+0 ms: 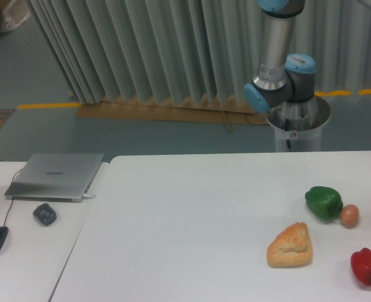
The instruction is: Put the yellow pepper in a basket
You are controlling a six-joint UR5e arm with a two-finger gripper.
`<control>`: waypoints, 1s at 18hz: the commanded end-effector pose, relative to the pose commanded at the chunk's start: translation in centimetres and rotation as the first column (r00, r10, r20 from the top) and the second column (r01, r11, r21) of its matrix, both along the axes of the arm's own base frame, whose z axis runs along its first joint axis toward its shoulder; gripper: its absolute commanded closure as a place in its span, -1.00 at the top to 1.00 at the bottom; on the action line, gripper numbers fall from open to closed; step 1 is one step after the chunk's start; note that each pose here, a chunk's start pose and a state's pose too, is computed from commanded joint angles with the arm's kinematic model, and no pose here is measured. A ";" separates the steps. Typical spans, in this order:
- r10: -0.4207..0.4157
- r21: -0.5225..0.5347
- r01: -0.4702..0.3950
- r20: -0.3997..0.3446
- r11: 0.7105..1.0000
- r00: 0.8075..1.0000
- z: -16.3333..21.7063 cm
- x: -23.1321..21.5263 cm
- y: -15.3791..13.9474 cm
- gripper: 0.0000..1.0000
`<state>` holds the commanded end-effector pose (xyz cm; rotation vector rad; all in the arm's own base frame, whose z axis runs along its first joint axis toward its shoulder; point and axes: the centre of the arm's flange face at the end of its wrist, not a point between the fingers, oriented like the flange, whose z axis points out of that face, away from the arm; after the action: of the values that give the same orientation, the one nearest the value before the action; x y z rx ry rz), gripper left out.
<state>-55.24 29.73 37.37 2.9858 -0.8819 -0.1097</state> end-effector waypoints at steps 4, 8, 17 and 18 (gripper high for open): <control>0.005 0.000 -0.005 -0.003 1.000 1.000 -1.6 -1.1 -0.4 0.20; 0.008 0.000 -0.008 -0.001 1.000 1.000 -1.8 -1.1 -0.4 0.24; 0.008 0.009 -0.007 -0.023 1.000 1.000 -1.5 -1.2 0.2 1.00; 0.006 0.010 -0.006 -0.025 1.000 1.000 -1.3 -0.9 0.5 1.00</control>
<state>-56.18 30.21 36.04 2.9890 -0.8723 -0.1506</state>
